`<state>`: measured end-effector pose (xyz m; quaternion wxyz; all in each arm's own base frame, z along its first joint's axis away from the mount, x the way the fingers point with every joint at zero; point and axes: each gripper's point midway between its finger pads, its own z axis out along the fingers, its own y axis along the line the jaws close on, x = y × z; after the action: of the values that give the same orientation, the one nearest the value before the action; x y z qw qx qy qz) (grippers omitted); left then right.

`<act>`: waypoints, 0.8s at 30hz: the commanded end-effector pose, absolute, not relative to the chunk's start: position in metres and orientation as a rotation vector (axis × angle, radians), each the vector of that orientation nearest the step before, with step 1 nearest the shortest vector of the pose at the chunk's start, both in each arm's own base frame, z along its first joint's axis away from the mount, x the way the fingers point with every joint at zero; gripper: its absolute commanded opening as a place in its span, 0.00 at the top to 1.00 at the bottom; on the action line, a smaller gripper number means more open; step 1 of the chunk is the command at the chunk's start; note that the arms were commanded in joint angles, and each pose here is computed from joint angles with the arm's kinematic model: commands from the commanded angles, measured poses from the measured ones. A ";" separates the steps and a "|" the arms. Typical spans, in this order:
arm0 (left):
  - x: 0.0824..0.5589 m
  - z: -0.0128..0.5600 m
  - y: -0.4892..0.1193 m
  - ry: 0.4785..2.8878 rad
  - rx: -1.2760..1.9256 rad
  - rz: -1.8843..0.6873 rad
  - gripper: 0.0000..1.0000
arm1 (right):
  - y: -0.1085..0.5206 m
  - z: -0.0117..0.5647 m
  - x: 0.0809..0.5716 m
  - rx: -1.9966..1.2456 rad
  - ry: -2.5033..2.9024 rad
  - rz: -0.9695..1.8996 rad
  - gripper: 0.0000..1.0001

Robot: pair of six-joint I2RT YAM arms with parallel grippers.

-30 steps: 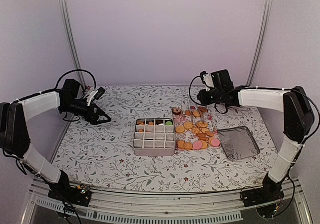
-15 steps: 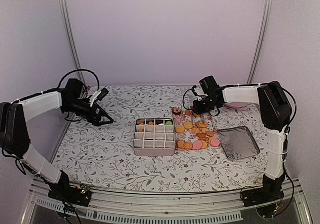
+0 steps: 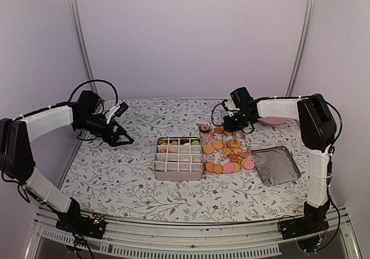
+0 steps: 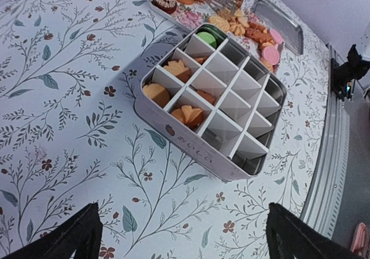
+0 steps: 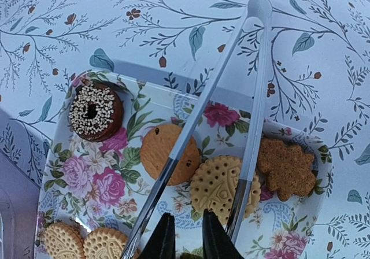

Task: Pack the cookies
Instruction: Pick up the clamp from the plate.

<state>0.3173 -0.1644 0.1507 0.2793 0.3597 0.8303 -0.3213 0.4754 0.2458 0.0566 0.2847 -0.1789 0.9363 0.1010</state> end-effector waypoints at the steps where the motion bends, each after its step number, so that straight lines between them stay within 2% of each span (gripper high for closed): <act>1: 0.316 0.162 -0.168 2.193 0.998 -0.841 0.01 | 0.257 0.121 0.485 -0.463 2.392 0.370 0.74; 3: 0.316 0.161 -0.168 2.197 1.001 -0.840 0.01 | 0.255 0.132 0.491 -0.448 2.371 0.358 0.66; 8: 0.317 0.160 -0.167 2.207 0.990 -0.833 0.01 | 0.235 0.113 0.502 -0.410 2.419 0.261 0.61; 14: 0.317 0.156 -0.167 2.222 0.980 -0.841 0.01 | 0.224 0.069 0.499 -0.431 2.513 0.176 0.62; 24: 0.316 0.158 -0.166 2.216 0.990 -0.822 0.01 | 0.231 0.049 0.498 -0.458 2.538 0.213 0.69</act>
<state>0.3169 -0.1634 0.1477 0.2746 0.3597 0.8352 -0.3124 0.4955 0.2281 0.0544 0.2754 -0.1628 0.9444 0.0763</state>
